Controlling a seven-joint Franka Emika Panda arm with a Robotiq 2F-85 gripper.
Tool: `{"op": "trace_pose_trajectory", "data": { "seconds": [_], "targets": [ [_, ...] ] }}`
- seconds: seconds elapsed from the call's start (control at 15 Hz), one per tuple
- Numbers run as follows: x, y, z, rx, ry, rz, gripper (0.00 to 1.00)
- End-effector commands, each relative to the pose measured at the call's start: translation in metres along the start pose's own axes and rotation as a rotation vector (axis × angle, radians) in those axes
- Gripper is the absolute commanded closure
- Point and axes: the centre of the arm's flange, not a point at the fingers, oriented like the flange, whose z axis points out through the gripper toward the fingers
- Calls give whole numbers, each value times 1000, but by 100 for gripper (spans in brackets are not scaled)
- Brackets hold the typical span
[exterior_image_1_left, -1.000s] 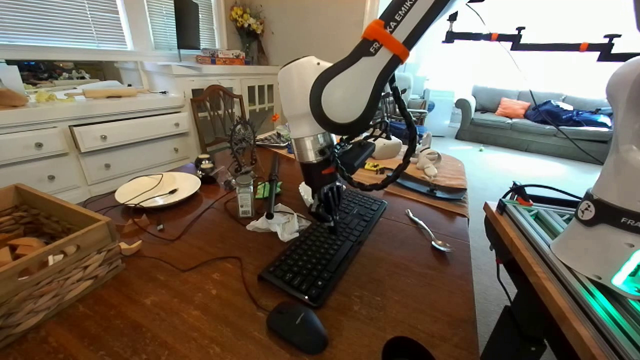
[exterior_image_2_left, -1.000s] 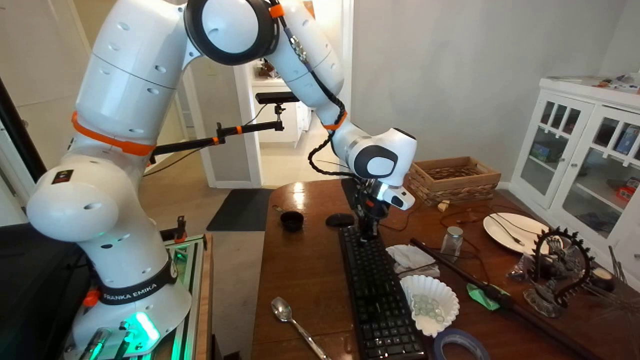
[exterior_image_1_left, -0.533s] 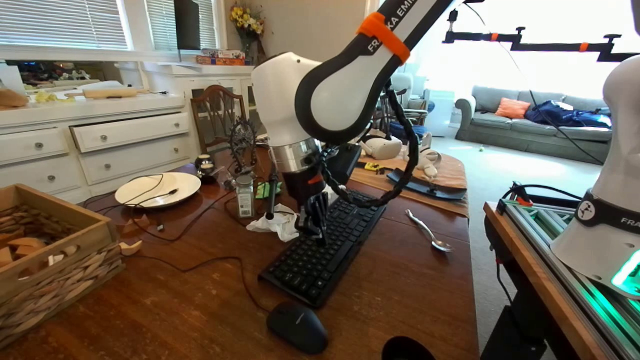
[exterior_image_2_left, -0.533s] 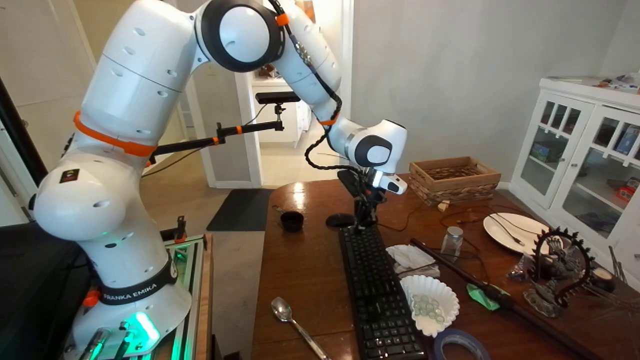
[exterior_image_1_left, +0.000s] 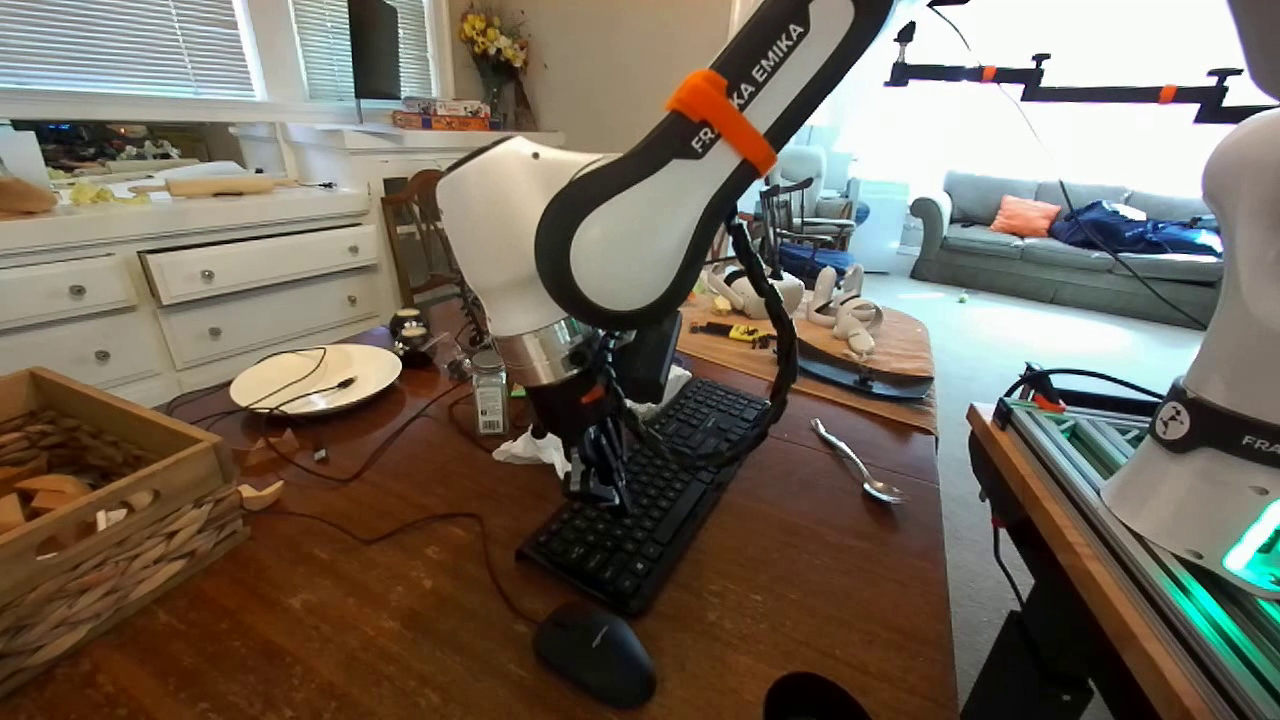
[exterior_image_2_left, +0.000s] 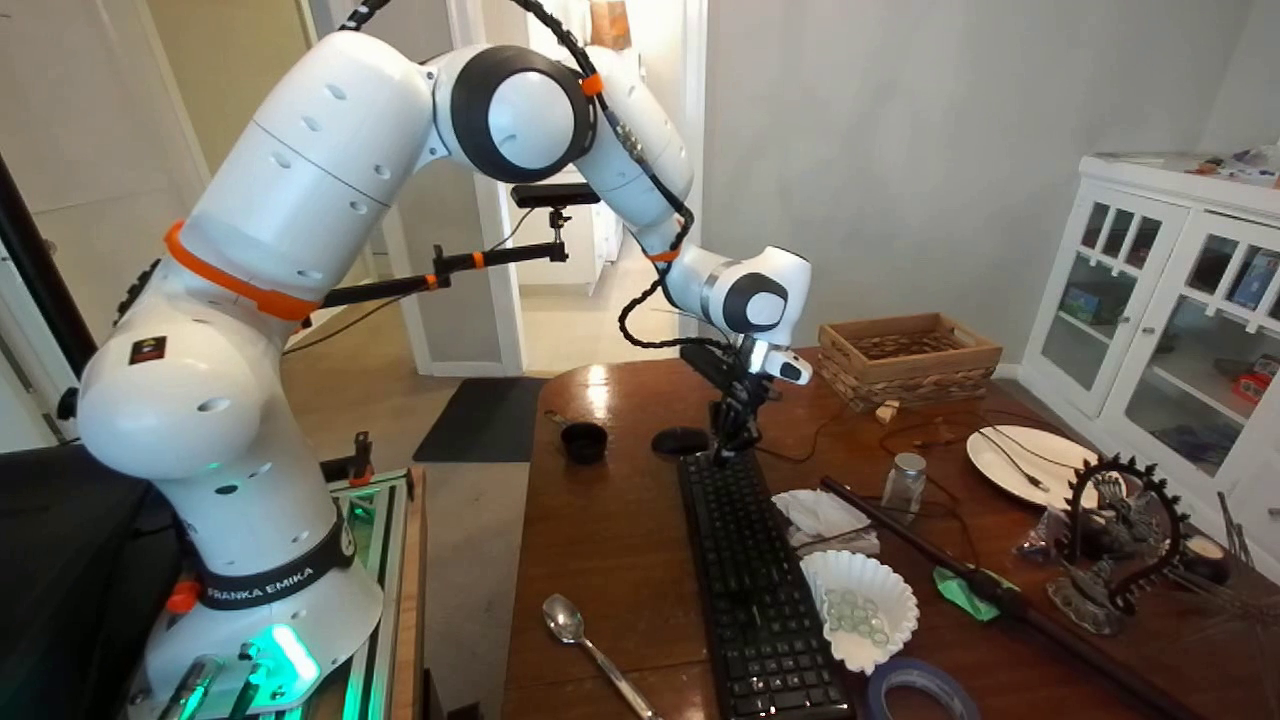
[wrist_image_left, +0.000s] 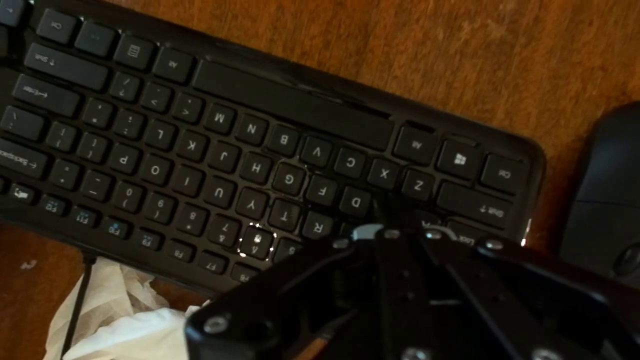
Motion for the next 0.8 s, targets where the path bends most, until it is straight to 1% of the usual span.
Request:
{"op": "trace_pose_trajectory", "data": {
  "seconds": [0.0,0.33,0.53,0.73],
  "targets": [
    [14,-16,-1,-33,-51,-40,100],
    [10,-27,-6,-49,-102,-49,100],
    [14,-26,-2,-49,-115,-50,100],
    [19,-24,6,-47,-111,-50,100]
  ]
}}
